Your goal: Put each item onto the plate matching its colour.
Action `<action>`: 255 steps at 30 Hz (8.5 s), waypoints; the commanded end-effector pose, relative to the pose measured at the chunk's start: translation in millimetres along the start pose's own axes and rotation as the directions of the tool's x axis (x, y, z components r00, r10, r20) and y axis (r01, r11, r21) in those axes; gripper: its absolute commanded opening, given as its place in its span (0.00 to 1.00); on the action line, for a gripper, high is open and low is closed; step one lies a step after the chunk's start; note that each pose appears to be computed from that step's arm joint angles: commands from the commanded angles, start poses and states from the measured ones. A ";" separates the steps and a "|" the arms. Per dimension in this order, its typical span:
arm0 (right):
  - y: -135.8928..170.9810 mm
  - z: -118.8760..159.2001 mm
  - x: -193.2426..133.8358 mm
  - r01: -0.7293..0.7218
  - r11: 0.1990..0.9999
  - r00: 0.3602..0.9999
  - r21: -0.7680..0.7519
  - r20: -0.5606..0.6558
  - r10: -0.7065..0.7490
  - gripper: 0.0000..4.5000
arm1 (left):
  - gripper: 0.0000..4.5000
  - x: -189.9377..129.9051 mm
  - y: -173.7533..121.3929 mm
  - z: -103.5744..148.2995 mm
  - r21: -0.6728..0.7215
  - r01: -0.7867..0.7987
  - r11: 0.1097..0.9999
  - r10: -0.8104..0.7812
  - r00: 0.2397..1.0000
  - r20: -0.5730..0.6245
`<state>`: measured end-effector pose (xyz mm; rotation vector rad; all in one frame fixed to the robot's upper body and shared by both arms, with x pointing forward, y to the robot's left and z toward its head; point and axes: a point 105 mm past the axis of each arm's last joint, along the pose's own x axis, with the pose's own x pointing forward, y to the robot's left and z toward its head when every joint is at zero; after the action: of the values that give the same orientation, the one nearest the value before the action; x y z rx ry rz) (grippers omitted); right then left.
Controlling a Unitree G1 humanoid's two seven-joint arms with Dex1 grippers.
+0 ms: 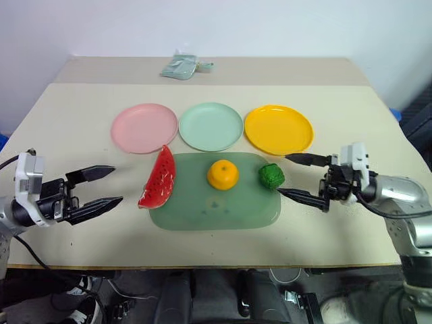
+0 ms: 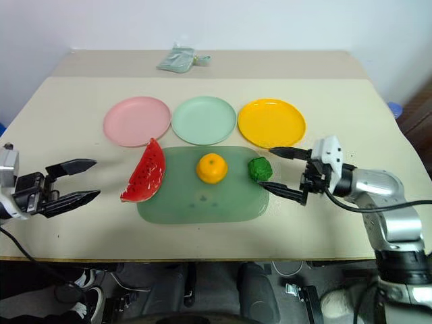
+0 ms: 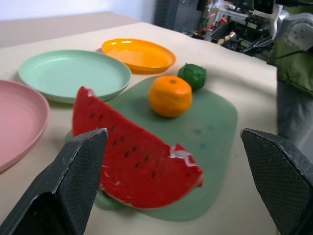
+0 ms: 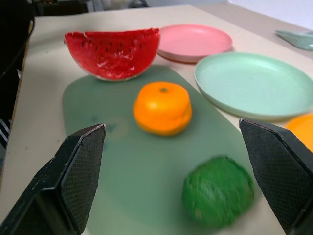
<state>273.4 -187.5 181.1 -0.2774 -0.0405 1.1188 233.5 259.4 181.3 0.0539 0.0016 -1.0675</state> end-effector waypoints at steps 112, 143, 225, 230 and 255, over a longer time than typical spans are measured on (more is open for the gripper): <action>-36.8 49.2 77.7 0.116 0.978 0.974 -0.172 0.215 -0.077 1.00 | 0.99 144.0 171.0 30.3 0.166 -0.771 0.615 0.785 0.618 -0.034; -28.2 35.5 46.1 0.029 0.987 0.994 -0.157 0.108 -0.012 1.00 | 0.99 198.4 -0.1 20.3 0.203 0.199 0.959 -0.203 0.979 -0.001; -3.2 -27.2 150.1 -0.131 0.990 0.956 0.059 -0.257 0.142 1.00 | 0.99 74.2 -14.5 2.7 0.223 0.159 0.962 -0.135 0.983 -0.122; -6.0 -12.6 149.8 -0.120 0.990 0.973 0.070 -0.190 0.131 0.72 | 1.00 76.9 -13.1 4.6 0.228 0.157 0.961 -0.134 0.985 -0.111; -152.6 -20.2 81.7 0.593 0.805 0.794 -0.033 -0.145 -0.591 0.72 | 1.00 123.0 12.5 11.8 0.268 0.019 0.963 -0.018 1.000 -0.005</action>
<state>446.0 -184.9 171.1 -0.3026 0.0813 0.4577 303.7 156.3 183.1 0.2703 -0.1147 -1.0799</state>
